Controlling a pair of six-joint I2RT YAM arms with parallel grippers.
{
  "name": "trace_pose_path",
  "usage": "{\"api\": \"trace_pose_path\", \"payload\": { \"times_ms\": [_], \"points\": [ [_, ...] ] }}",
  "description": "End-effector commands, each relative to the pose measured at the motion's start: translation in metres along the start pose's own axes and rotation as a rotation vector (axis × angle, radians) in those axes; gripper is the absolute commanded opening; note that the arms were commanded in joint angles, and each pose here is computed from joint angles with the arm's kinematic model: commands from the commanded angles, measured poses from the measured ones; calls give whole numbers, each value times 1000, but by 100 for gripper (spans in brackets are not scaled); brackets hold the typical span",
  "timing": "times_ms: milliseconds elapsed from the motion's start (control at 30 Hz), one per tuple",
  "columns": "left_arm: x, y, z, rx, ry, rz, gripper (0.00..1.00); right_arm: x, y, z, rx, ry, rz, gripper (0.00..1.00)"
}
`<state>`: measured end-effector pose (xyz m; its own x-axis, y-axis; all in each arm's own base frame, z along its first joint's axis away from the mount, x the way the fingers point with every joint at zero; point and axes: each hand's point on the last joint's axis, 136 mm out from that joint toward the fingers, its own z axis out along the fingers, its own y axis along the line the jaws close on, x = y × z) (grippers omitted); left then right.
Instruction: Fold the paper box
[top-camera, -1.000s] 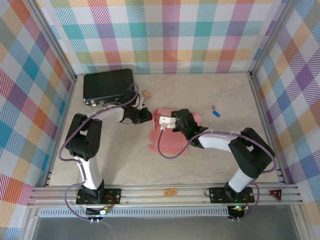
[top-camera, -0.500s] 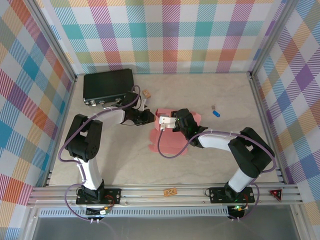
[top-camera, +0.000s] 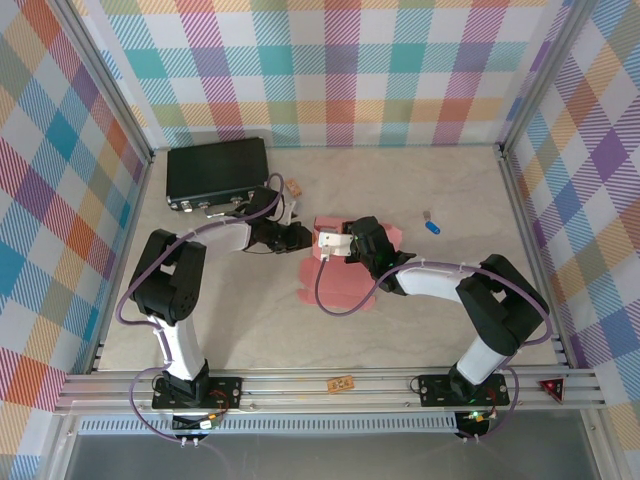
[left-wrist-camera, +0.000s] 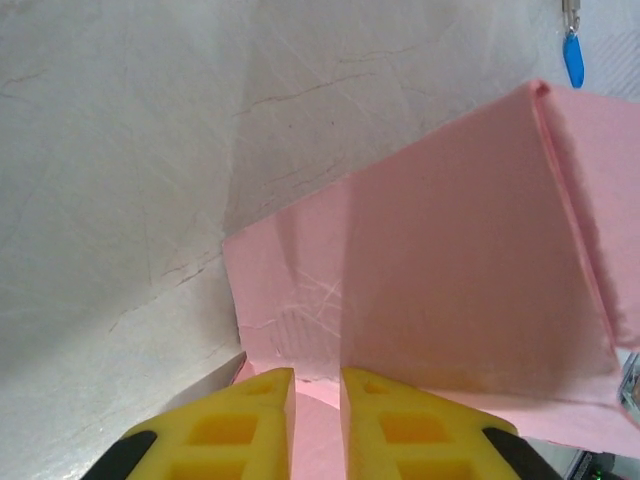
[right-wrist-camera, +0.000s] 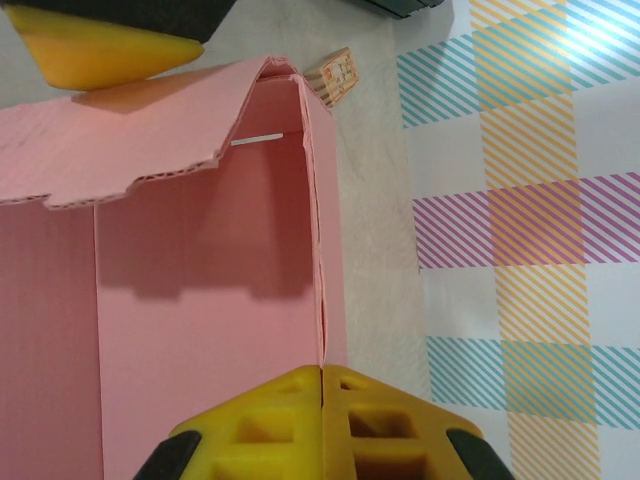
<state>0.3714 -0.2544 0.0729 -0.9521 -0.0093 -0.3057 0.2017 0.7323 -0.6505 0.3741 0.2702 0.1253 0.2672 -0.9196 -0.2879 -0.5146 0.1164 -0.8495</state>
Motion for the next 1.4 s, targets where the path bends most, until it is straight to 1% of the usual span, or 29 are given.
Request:
{"api": "trace_pose_path", "payload": {
  "times_ms": [0, 233, 333, 500, 733, 933, 1100, 1367],
  "points": [
    [3, -17, -8, 50, -7, 64, 22, -2, -6, 3, 4, 2, 11, 0],
    [5, -13, -4, 44, -9, 77, 30, -3, -7, 4, 6, -2, 12, 0],
    [1, -9, 0, 28, -16, 79, 32, -3, -6, 4, 6, 0, 13, 0],
    [-5, -13, 4, 25, -29, 111, 38, -3, -7, 5, 5, 0, 14, 0],
    [-8, -19, 10, 16, -58, 154, 39, -3, -5, 4, -5, 0, 22, 0],
    [-15, -20, 15, -18, -126, 194, 39, -3, -4, 2, -9, -3, 25, 0],
    [-19, -19, 19, -42, -172, 216, 37, -3, -3, 2, -13, -4, 31, 0],
    [-20, -8, 25, -129, -209, 231, 29, -4, -2, 1, -18, -8, 34, 0]
  ]
}}
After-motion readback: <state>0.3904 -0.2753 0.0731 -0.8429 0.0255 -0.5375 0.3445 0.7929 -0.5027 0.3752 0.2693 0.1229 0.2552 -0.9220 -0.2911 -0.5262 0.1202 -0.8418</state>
